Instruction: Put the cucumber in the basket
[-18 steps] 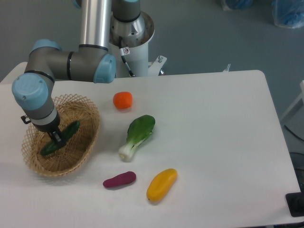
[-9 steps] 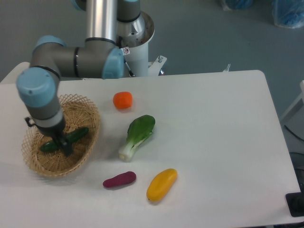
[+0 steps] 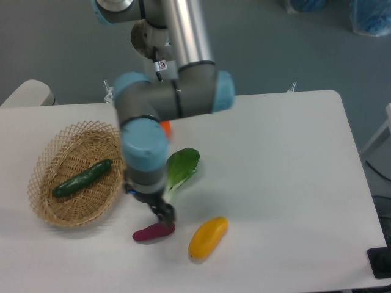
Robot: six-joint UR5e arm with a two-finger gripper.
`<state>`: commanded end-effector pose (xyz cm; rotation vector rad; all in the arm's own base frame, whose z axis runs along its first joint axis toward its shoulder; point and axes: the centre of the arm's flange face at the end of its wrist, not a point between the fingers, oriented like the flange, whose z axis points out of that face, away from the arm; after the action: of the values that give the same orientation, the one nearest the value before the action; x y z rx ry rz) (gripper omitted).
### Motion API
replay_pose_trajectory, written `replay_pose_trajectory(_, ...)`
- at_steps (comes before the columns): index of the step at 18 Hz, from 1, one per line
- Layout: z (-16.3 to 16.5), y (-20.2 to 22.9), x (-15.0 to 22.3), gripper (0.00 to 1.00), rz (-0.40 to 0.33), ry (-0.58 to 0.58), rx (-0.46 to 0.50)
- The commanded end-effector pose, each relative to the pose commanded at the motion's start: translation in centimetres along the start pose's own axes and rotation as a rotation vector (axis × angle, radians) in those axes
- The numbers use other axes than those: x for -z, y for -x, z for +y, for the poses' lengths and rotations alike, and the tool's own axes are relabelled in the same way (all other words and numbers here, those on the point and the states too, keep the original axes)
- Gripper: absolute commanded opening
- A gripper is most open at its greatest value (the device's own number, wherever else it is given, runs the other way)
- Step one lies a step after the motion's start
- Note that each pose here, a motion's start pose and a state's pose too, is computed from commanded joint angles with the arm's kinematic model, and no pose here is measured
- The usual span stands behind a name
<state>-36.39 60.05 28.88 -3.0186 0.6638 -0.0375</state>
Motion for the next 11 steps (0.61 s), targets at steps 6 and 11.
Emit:
replay_pose_trajectory(6,5.6,8.1,-0.4,1.00,-0.042,0.029,-0.073)
replay_pose_trajectory(11,10.2,12.6,-0.9,1.00,-0.060,0.045,-0.132)
